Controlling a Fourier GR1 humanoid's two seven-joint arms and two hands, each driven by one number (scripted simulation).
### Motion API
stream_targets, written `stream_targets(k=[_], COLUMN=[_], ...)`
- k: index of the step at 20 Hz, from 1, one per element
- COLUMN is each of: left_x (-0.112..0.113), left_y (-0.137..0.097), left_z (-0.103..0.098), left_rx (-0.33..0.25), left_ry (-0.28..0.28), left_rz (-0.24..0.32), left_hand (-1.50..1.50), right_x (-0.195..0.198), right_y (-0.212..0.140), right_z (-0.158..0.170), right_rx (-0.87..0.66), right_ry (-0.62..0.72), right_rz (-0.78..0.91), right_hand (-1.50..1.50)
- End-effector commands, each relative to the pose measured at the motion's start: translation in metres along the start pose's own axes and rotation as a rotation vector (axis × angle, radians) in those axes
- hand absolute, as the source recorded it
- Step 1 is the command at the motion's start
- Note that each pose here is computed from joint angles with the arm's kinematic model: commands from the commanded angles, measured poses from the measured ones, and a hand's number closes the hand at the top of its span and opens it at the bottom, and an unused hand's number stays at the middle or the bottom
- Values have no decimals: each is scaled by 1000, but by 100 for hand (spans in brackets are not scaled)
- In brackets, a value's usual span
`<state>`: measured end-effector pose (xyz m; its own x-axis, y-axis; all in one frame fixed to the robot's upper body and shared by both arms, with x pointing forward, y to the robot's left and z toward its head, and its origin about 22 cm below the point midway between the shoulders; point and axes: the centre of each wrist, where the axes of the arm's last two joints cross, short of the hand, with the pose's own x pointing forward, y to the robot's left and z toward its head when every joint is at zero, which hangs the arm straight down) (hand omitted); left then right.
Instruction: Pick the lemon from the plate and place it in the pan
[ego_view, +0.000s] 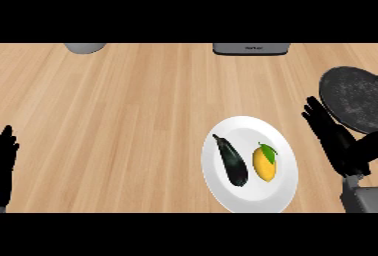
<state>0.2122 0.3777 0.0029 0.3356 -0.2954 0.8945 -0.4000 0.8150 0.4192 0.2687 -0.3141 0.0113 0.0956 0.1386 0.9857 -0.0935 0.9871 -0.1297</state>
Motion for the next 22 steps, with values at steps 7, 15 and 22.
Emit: stream_targets(k=[7,15,22], left_x=[46,60,68], left_y=[-94,-137,-139], left_z=[28,46,47], left_rx=[-494,-738,-743], left_ry=[-93,-75,-77], left_rz=[240,408,380], left_hand=[0,0,0], right_x=[144,100,111], right_y=[24,101,95], right_z=[-38,-36,-31], right_rx=[309,389,532], right_ry=[-471,-811,-394], right_rz=[833,831,1528], right_hand=[150,-150,-150])
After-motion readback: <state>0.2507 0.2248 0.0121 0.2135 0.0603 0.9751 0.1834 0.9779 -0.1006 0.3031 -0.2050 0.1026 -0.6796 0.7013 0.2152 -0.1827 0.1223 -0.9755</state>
